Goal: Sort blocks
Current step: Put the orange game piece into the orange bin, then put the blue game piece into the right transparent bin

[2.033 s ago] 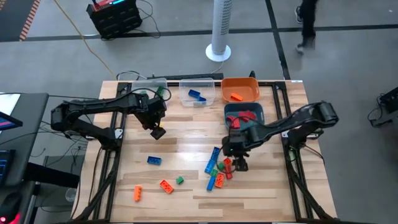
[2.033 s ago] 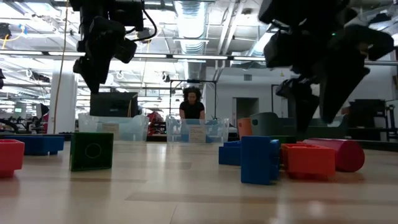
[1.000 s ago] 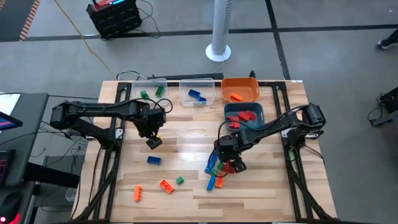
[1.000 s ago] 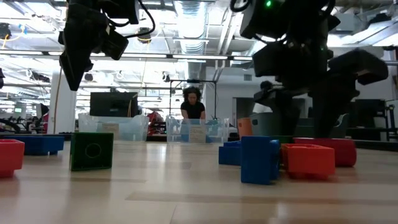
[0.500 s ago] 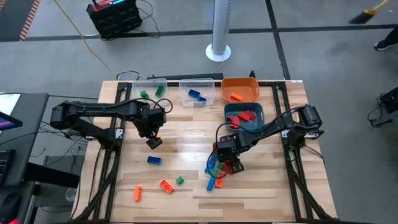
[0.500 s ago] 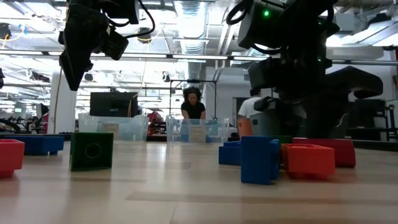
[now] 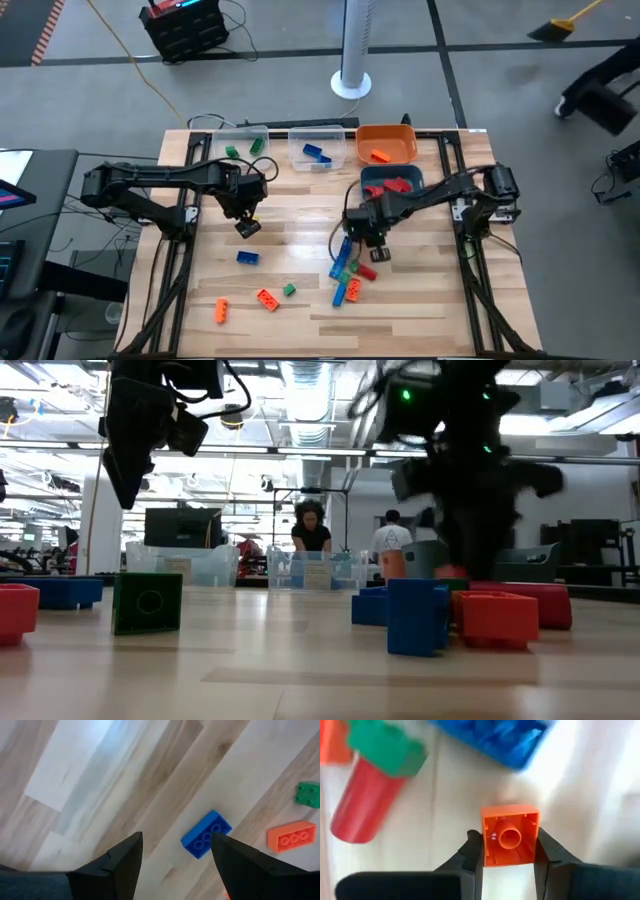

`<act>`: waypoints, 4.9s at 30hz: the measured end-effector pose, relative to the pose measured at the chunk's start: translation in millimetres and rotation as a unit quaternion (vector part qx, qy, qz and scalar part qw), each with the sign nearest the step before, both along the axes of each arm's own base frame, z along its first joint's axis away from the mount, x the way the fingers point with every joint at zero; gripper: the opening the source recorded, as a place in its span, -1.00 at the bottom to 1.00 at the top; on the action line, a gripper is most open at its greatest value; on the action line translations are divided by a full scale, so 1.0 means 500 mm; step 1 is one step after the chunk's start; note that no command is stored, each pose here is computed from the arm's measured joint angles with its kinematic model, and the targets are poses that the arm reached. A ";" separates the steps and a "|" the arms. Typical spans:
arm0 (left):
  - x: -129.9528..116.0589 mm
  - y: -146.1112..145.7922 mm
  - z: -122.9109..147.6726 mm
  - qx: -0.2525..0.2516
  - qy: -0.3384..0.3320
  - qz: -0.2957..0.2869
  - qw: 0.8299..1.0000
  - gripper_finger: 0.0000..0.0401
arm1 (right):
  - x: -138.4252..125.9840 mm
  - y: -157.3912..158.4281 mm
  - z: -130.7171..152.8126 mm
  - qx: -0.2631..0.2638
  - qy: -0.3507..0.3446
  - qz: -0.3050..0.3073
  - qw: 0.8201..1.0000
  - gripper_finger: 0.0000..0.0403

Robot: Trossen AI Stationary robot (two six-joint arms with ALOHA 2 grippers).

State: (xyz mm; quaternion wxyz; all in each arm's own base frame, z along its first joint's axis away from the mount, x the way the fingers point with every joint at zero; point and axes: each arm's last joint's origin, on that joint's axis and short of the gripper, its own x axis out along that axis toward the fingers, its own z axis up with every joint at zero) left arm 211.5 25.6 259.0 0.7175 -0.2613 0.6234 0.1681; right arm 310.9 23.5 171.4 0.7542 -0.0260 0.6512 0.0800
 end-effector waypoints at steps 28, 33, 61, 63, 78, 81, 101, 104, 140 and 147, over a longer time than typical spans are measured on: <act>0.039 0.009 0.010 0.055 -0.102 -0.039 0.992 0.14 | -0.201 -0.497 0.093 -0.063 -0.055 -0.560 0.824 -0.16; 0.038 0.010 0.010 0.058 -0.103 -0.046 0.992 0.14 | -0.216 -0.500 0.102 -0.033 -0.062 -0.563 0.823 0.08; -0.003 -0.150 -0.001 -0.010 -0.015 -0.239 0.971 0.14 | -0.126 -0.109 0.234 -0.019 -0.255 -0.364 0.896 0.13; -0.006 -0.179 -0.001 0.031 -0.028 -0.269 0.962 0.14 | -0.121 -0.096 0.234 -0.016 -0.261 -0.352 0.898 0.12; -0.024 -0.189 -0.110 0.069 -0.025 -0.304 0.950 0.14 | -0.110 -0.058 0.241 -0.002 -0.290 -0.338 0.895 0.12; -0.033 -0.185 -0.130 0.067 -0.011 -0.288 0.955 0.14 | -0.110 -0.054 0.241 -0.006 -0.292 -0.344 0.892 0.12; -0.008 -0.192 -0.165 0.084 -0.042 -0.328 0.940 0.63 | -0.106 -0.051 0.245 0.003 -0.307 -0.356 0.883 0.12; 0.000 -0.195 -0.192 0.088 -0.014 -0.343 0.935 0.60 | -0.106 -0.052 0.245 0.001 -0.308 -0.362 0.880 0.12; 0.180 0.191 0.017 0.237 -0.237 -0.160 0.929 -0.34 | -0.105 -0.069 0.247 -0.003 -0.319 -0.409 0.855 0.12; 0.220 0.381 -0.001 0.190 -0.198 -0.068 0.959 -0.33 | -0.102 -0.052 0.250 0.023 -0.327 -0.442 0.835 0.12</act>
